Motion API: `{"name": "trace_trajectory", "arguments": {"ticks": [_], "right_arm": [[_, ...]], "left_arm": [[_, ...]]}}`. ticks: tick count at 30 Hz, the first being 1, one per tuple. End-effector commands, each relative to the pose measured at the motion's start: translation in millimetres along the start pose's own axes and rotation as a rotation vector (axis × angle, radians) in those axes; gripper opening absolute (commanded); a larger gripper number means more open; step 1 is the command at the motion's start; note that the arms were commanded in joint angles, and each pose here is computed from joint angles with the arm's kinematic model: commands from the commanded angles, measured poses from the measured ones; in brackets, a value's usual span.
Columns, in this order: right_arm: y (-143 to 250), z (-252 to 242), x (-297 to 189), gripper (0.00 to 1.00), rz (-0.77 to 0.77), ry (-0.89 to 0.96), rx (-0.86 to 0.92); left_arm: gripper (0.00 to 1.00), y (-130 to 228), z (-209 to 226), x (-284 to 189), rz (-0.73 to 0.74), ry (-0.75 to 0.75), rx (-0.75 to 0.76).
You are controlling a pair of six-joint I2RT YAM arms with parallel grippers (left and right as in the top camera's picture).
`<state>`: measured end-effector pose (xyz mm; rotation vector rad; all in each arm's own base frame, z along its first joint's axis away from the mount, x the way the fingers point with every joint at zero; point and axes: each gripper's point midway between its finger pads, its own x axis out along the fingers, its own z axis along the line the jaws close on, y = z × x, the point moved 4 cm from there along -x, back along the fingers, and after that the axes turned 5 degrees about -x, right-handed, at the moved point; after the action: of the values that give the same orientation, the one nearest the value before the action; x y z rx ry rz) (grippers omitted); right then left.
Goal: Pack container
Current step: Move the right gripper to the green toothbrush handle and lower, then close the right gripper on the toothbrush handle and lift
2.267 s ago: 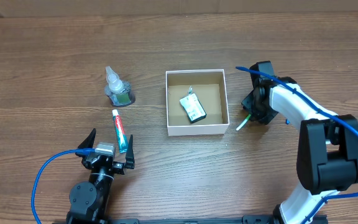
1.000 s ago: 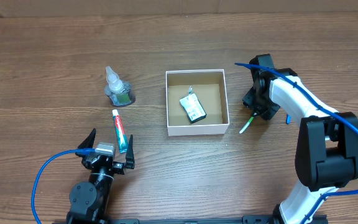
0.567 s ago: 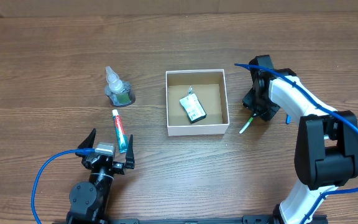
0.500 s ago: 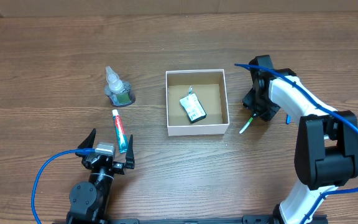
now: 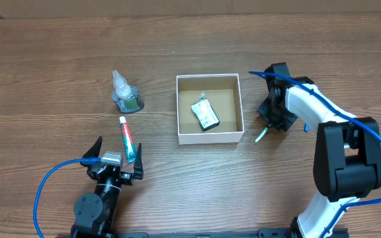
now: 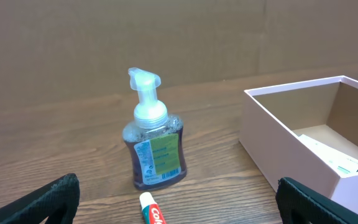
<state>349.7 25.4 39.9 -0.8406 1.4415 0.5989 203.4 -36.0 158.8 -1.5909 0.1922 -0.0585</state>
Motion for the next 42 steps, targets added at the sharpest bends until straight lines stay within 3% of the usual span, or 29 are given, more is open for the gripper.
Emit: {"name": "trace_trajectory", "arguments": {"ticks": [1,9,23,32,42], "right_arm": [[3.7,-3.9,4.2,0.23,0.018,0.012,0.0],[1.4,-7.9,3.1,0.13,-0.001,0.04,-0.03],[-10.4,-10.0,-16.1,0.07,-0.042,0.073,-0.06],[-27.6,-3.7,-64.6,0.08,-0.115,0.018,-0.147],[-49.7,9.6,-152.8,0.09,-0.188,-0.08,-0.281]], "left_arm": [[1.0,-1.0,-0.1,-0.3,-0.01,0.004,0.011],[1.0,-1.0,-0.1,-0.3,-0.01,0.004,0.011],[1.0,-1.0,-0.1,-0.3,-0.01,0.004,0.011],[1.0,-0.9,-0.1,-0.3,-0.009,0.004,0.011],[1.0,-1.0,-0.1,-0.3,-0.01,0.004,0.011]]}}
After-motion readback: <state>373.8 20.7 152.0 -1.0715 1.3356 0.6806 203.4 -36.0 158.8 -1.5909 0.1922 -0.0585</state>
